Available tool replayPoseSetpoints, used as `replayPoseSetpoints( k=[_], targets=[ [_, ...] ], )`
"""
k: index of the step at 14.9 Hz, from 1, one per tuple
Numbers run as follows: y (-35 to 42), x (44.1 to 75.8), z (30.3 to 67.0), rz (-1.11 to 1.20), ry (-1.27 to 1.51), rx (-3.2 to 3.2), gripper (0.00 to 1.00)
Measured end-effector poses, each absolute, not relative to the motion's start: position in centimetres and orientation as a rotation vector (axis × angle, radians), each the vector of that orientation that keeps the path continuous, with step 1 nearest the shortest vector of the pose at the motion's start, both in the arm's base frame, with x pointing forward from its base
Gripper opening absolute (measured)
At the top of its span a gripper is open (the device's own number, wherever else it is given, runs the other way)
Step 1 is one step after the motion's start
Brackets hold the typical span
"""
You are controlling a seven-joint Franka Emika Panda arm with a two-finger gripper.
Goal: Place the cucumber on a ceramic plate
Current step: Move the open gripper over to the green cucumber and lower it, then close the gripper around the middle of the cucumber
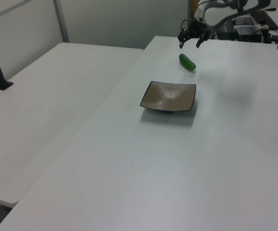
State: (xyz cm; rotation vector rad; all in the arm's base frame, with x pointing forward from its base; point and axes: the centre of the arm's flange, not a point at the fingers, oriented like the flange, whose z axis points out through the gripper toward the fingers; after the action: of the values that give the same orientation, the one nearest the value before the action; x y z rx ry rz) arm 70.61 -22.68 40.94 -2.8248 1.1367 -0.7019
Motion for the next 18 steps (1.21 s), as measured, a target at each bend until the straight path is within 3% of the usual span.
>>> replayPoseSetpoints(
  k=[7,14,18],
  targets=[
    [-23.0,73.1,34.7,-0.705,1.125,-2.873,1.00],
    [-24.3,73.0,34.6,-0.743,1.121,-2.895,1.00],
    [-25.7,72.5,31.2,-0.702,1.104,-2.964,1.00]
  ],
)
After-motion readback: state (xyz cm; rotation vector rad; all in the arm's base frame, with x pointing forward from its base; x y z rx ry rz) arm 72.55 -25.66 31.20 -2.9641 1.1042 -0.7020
